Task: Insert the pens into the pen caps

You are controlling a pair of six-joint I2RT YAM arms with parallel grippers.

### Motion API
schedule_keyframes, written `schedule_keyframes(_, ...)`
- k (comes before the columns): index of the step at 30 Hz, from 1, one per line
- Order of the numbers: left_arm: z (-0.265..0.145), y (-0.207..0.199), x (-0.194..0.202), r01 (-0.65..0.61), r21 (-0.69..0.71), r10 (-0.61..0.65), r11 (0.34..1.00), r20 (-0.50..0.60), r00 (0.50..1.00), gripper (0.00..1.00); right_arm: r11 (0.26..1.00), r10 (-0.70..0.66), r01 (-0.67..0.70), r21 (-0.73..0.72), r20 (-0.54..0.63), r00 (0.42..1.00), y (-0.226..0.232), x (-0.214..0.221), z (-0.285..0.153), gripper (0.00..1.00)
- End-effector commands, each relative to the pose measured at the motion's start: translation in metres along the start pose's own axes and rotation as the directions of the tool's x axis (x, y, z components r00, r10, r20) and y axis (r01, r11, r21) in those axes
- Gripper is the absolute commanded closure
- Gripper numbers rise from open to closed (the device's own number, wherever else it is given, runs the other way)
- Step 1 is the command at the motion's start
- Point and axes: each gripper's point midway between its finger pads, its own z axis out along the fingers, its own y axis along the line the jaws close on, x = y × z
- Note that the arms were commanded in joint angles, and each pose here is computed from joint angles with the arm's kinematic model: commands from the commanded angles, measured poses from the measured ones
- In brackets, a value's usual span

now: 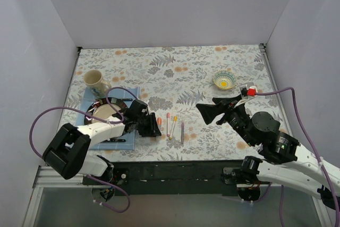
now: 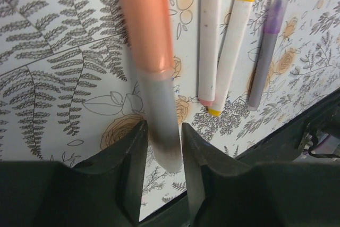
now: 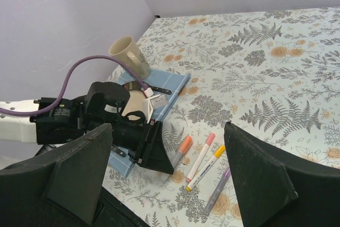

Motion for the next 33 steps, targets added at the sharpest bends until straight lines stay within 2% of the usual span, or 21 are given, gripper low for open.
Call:
schedule_keyframes(1,-0.004,0.000,-0.001,0.035,-0.016,-0.034,0.999,0.011,0.999,0.63,1.000,0.023,-0.023,-0.002,0.025,0.999,0.001,-0.006,-0.002,0.09)
schedule_keyframes(3,-0.010,-0.012,-0.010,0.029,0.014,-0.030,0.999,0.036,0.999,0.55,1.000,0.028,-0.028,0.004,0.027,0.999,-0.001,-0.007,-0.003,0.08)
schedule_keyframes(4,-0.014,-0.015,-0.013,0.020,0.014,-0.020,1.000,0.047,0.999,0.45,1.000,0.031,-0.031,0.004,0.025,0.999,-0.001,-0.006,-0.004,0.08)
schedule_keyframes(8,-0.046,-0.036,-0.054,-0.044,-0.013,0.046,0.999,0.189,0.981,0.34,0.999,0.041,-0.041,0.014,0.010,0.999,-0.004,-0.002,-0.005,0.05)
schedule_keyframes(10,-0.079,-0.066,-0.080,-0.131,0.048,0.111,0.990,0.304,0.946,0.26,0.999,0.027,-0.027,0.027,-0.024,0.999,-0.006,0.004,-0.007,0.02)
schedule_keyframes(11,-0.093,-0.079,-0.086,-0.175,0.082,0.137,0.981,0.344,0.929,0.14,0.999,0.019,-0.017,0.037,-0.045,0.999,-0.008,0.009,-0.006,0.02)
schedule_keyframes(13,-0.133,-0.111,-0.103,-0.286,0.150,0.186,0.947,0.471,0.863,0.03,0.998,0.009,-0.003,0.064,-0.086,0.996,-0.014,0.018,-0.009,0.02)
schedule_keyframes(15,-0.158,-0.132,-0.110,-0.362,0.200,0.200,0.911,0.552,0.809,0.02,0.995,0.022,-0.011,0.101,-0.104,0.994,-0.020,0.023,-0.009,0.02)
schedule_keyframes(17,-0.189,-0.146,-0.112,-0.441,0.221,0.206,0.870,0.649,0.732,0.02,0.989,0.019,0.001,0.148,-0.138,0.990,-0.030,0.031,-0.013,0.02)
schedule_keyframes(19,-0.199,-0.146,-0.105,-0.488,0.225,0.218,0.843,0.687,0.693,0.02,0.982,0.033,-0.004,0.188,-0.151,0.988,-0.038,0.037,-0.016,0.02)
schedule_keyframes(20,-0.215,-0.151,-0.104,-0.522,0.229,0.206,0.822,0.734,0.647,0.02,0.981,0.034,-0.004,0.192,-0.149,0.988,-0.040,0.037,-0.018,0.02)
schedule_keyframes(22,-0.213,-0.144,-0.099,-0.531,0.223,0.203,0.817,0.752,0.628,0.02,0.980,0.041,-0.010,0.198,-0.152,0.988,-0.043,0.040,-0.019,0.02)
schedule_keyframes(23,-0.225,-0.146,-0.097,-0.553,0.228,0.188,0.802,0.781,0.595,0.02,0.981,0.046,-0.018,0.195,-0.143,0.989,-0.043,0.039,-0.021,0.02)
schedule_keyframes(29,-0.227,-0.147,-0.079,-0.611,0.277,0.168,0.742,0.805,0.569,0.02,0.982,0.044,-0.021,0.190,-0.115,0.992,-0.046,0.038,-0.021,0.02)
schedule_keyframes(33,-0.224,-0.147,-0.076,-0.615,0.282,0.179,0.737,0.796,0.579,0.02,0.982,0.040,-0.021,0.189,-0.101,0.994,-0.045,0.035,-0.020,0.02)
